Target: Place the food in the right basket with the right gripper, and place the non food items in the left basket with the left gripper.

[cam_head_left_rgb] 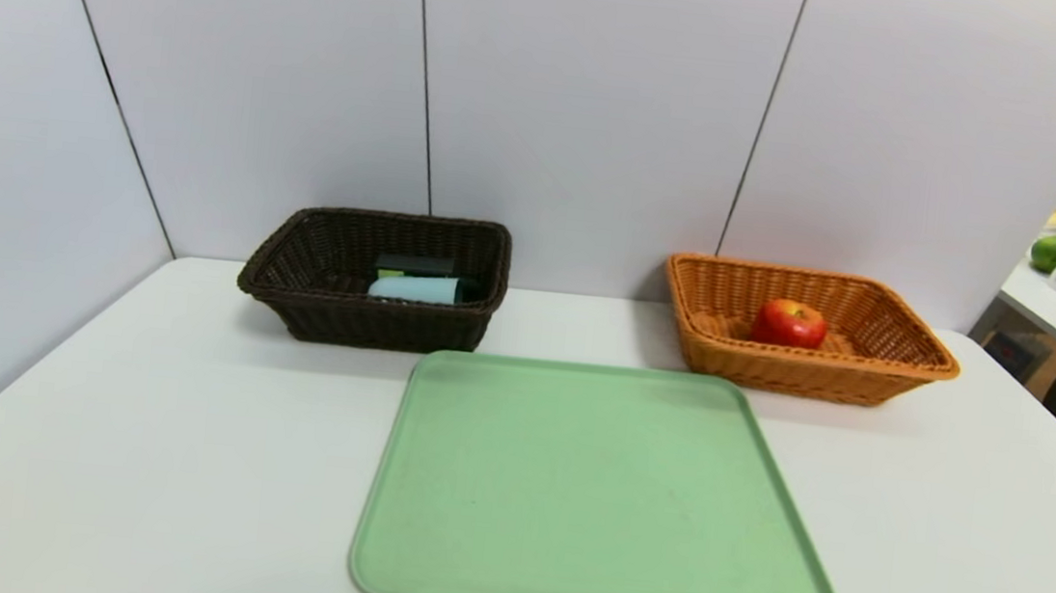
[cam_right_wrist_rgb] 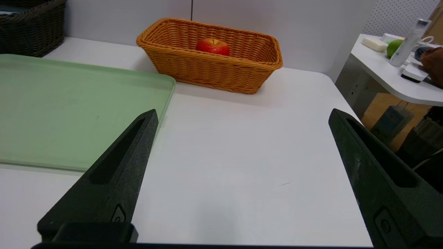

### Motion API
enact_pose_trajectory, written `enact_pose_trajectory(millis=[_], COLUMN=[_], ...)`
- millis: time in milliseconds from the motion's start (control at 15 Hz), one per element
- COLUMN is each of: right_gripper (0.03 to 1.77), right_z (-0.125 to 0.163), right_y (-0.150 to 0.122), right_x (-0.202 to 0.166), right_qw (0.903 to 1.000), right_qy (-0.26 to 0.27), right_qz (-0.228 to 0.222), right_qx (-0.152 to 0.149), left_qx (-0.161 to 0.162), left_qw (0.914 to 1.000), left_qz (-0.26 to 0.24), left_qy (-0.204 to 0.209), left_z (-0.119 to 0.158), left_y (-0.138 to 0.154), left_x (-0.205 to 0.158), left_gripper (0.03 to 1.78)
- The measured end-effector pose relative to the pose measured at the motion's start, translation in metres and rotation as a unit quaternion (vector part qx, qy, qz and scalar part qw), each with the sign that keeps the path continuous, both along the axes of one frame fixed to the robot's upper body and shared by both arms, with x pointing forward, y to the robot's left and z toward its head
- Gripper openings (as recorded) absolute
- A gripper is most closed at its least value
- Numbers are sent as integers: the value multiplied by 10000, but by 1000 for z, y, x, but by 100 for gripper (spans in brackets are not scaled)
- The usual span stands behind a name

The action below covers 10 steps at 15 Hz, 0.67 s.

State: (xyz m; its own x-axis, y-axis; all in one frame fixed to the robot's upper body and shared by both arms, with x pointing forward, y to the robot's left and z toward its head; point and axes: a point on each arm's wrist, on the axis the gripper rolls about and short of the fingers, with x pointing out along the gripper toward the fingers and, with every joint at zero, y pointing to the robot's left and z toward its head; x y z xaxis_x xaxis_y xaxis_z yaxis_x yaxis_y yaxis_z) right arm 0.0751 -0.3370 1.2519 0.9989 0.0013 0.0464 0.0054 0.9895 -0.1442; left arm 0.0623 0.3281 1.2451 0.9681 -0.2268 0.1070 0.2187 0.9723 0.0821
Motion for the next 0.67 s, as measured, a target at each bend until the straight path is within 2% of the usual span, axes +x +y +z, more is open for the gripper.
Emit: enact_pose_trajectory(millis=[533,667], right_gripper=[170,170], right_z=[-30,-42], right_y=[0,0], right_x=[-12,-11], right_qw=[9995,9996], right_qy=[-298,-277], right_qz=[-65,-54], right_qx=[24,24], left_qx=[11,179], left_qw=[9998,9995], left_qz=[77,199], left_qy=[-192,-156], left_z=[-24,-34], left_y=[1,1], left_x=[-5,-2], left_gripper=[169,169])
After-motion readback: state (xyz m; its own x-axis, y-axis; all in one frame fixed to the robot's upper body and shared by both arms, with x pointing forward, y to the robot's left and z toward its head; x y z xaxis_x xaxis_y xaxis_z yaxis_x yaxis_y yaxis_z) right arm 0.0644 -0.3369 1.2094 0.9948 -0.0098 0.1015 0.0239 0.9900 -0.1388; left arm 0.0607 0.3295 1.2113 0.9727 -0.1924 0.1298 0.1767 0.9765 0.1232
